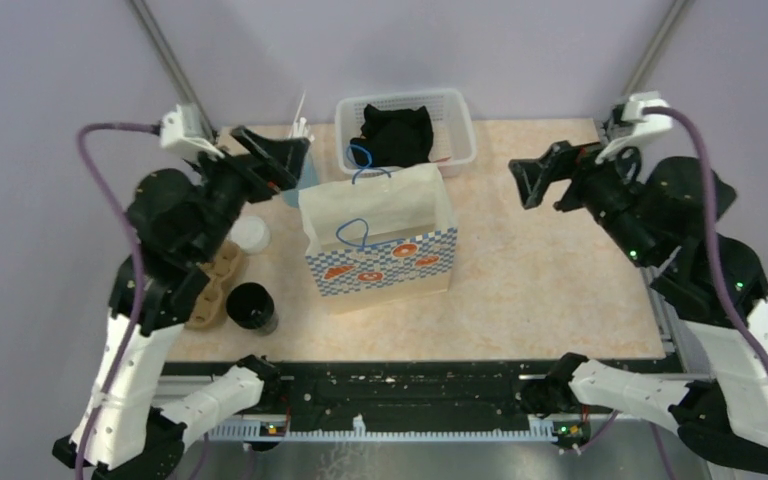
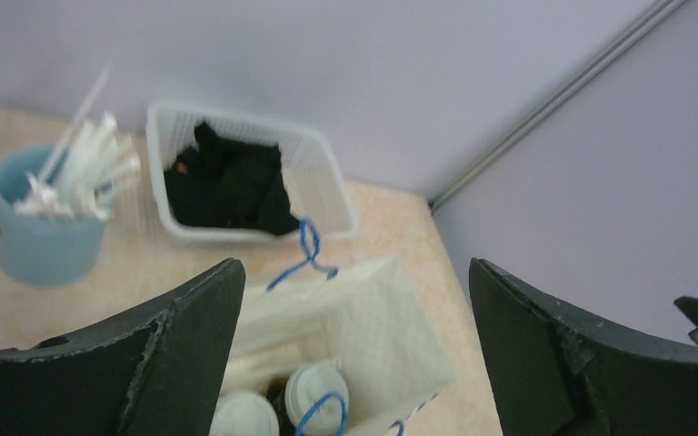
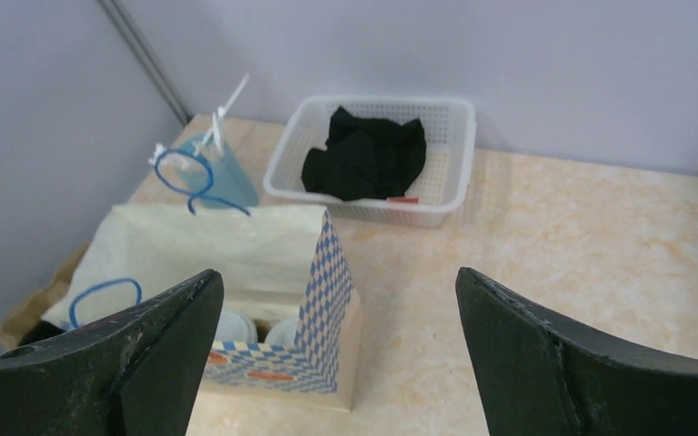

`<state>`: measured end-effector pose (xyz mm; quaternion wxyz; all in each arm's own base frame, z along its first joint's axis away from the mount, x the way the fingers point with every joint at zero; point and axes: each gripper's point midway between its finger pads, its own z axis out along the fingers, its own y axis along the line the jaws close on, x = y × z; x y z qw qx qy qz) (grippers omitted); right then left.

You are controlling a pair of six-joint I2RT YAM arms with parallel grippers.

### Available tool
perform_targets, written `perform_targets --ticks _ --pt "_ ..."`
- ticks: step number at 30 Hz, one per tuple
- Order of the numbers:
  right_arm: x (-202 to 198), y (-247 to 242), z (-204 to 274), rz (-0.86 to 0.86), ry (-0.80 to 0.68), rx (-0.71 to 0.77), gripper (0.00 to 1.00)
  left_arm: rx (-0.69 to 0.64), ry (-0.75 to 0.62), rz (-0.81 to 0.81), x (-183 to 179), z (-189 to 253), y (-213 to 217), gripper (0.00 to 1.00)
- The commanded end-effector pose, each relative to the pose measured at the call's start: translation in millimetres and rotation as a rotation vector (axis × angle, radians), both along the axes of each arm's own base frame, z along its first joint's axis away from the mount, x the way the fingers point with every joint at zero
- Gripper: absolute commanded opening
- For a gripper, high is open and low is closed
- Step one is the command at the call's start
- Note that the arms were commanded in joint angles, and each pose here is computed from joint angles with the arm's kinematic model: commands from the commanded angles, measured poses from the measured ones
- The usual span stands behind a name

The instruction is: Pack the takeout coffee

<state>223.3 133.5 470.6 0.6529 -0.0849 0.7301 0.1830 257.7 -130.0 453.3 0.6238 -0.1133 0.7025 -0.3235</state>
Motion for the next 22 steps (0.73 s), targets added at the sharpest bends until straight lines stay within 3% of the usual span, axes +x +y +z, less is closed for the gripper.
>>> perform_targets --ticks 1,10,22 --pt "-16 -40 55 -0.109 -0.102 0.089 0.99 0.173 -0.109 0.053 -9 61 23 0.99" --pt "-22 -74 93 -0.247 -0.120 0.121 0.99 0.179 -0.303 0.139 -33 138 51 0.99" --pt "-25 -73 93 -0.228 -0.114 0.103 0.99 0.191 -0.296 0.161 -32 136 55 0.99"
